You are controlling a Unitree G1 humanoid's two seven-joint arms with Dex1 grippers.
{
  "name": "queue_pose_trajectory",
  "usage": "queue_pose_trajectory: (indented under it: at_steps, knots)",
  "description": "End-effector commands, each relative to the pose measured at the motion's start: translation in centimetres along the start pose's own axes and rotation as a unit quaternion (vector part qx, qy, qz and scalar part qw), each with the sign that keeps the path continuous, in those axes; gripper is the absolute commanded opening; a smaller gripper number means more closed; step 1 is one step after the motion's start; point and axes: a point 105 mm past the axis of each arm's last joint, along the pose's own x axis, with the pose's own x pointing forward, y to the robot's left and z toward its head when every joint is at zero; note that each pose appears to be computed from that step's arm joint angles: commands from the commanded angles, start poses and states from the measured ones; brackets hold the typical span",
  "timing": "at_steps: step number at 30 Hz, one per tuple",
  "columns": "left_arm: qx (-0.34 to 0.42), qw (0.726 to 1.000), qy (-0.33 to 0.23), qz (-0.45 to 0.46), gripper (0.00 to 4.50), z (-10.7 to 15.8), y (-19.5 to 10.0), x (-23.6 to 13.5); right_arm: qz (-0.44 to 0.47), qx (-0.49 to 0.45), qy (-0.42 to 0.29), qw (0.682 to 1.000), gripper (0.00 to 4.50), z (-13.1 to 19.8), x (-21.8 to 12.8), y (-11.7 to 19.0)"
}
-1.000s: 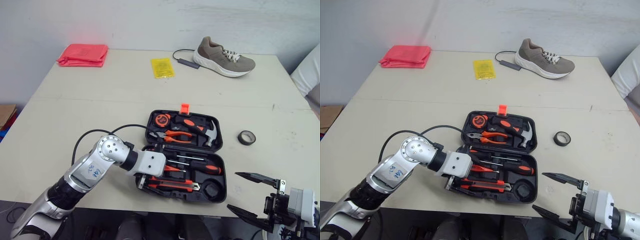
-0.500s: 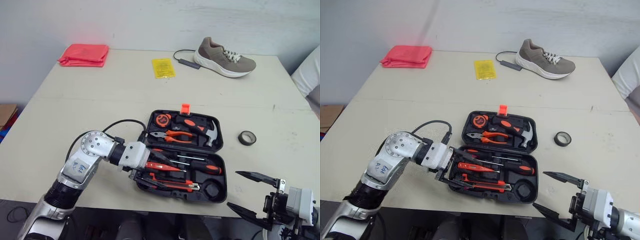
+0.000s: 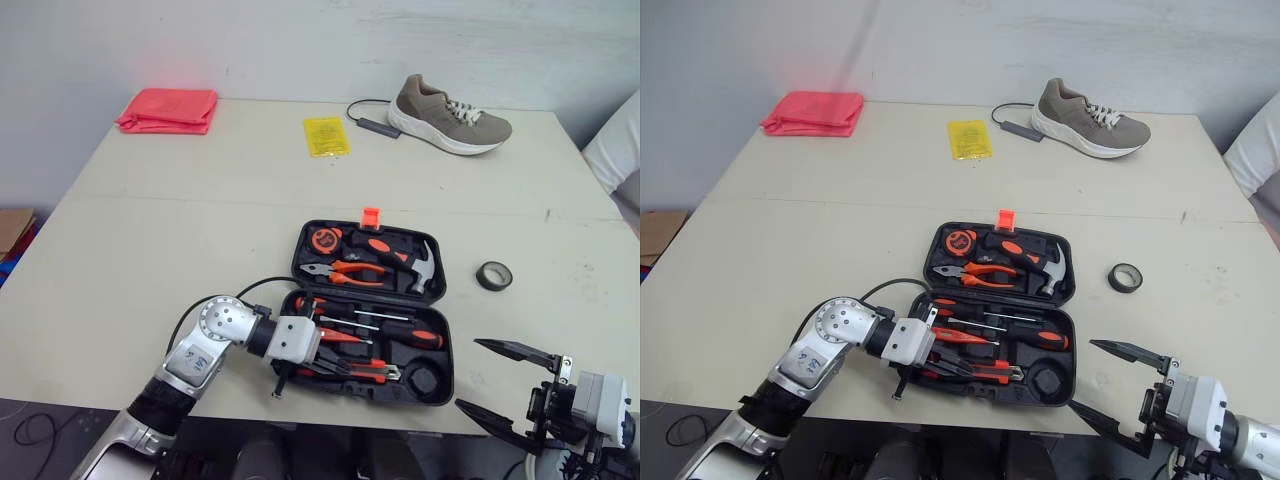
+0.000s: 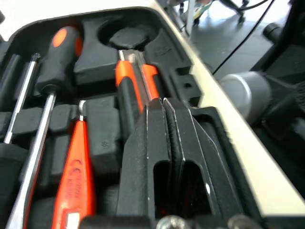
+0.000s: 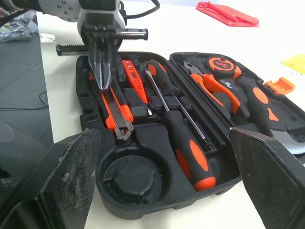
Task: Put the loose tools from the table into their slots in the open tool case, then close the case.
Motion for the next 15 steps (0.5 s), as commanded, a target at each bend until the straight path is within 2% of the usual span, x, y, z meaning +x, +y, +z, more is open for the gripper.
queue_pose_trajectory:
  at_steps: [1, 9, 15]
  knots:
    - [-0.009, 1.000, 0.006, 0.009, 0.02, -0.4, 0.2, 0.4, -0.001, -0.004, -0.006, 1.000, 4.50, 0.3, 0.1, 0.3]
    - [0.008, 0.999, -0.033, 0.027, 0.02, 1.1, 0.9, -0.3, -0.005, 0.000, -0.003, 1.000, 4.50, 0.3, -0.2, 0.4]
    - [0.006, 0.999, -0.003, 0.032, 0.02, 0.1, 0.9, 0.0, -0.005, 0.001, -0.003, 1.000, 4.50, 0.3, -0.1, 0.4]
